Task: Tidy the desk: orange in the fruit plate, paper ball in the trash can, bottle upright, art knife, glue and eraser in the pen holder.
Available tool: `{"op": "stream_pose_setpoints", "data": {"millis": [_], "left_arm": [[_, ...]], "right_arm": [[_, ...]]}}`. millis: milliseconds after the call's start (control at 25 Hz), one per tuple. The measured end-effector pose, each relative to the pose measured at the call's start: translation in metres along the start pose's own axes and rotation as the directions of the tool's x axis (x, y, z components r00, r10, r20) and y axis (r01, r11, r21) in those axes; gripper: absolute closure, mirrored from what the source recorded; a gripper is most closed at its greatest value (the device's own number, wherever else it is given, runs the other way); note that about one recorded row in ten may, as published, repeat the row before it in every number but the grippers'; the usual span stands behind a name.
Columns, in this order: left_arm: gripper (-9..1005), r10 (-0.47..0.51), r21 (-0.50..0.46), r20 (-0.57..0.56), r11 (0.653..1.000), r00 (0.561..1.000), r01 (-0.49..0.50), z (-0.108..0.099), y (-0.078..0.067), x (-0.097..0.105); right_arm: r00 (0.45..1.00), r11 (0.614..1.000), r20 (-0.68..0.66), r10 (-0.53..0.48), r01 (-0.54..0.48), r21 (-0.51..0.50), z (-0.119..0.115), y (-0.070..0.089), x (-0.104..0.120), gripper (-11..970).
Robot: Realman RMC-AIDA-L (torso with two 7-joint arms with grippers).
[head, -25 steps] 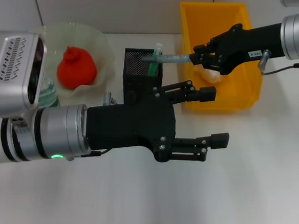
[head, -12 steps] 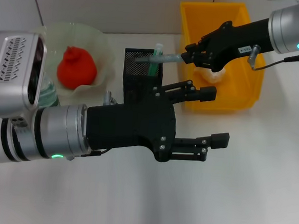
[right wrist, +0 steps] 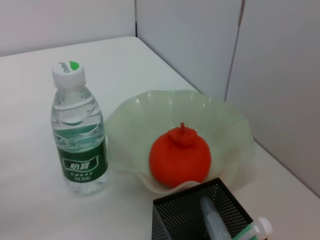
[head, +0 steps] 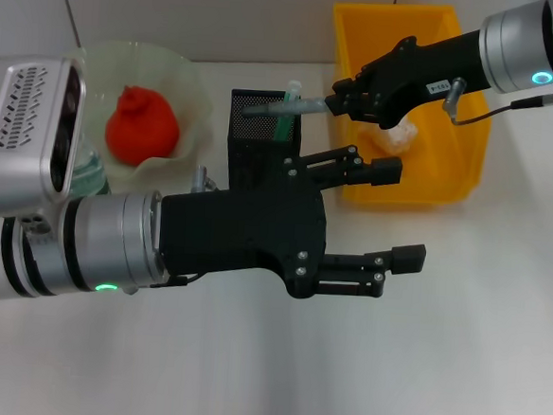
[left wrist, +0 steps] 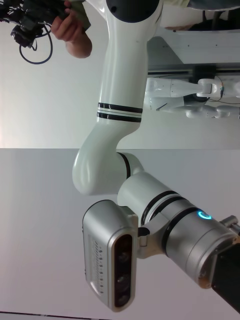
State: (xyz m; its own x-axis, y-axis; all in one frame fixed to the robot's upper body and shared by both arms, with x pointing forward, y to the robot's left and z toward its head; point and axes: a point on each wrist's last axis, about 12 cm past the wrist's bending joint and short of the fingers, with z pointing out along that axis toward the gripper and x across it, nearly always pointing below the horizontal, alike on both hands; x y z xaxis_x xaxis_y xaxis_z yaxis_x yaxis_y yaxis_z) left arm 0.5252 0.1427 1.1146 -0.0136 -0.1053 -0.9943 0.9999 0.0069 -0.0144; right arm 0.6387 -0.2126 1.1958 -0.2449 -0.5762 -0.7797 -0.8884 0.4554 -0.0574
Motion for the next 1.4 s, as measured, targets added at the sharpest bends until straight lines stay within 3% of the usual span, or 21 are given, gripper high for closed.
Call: {"op": "stream_pose_setpoints", "data": {"millis": [1400], "left_arm": [[181, 0.004, 0.003, 0.003, 1.000, 1.000, -0.004, 0.000, 0.000, -0.001]], "right_arm": [[1.000, 1.000, -0.004, -0.020, 0.020, 0.003, 0.013, -0.001, -0.010, 811]]}}
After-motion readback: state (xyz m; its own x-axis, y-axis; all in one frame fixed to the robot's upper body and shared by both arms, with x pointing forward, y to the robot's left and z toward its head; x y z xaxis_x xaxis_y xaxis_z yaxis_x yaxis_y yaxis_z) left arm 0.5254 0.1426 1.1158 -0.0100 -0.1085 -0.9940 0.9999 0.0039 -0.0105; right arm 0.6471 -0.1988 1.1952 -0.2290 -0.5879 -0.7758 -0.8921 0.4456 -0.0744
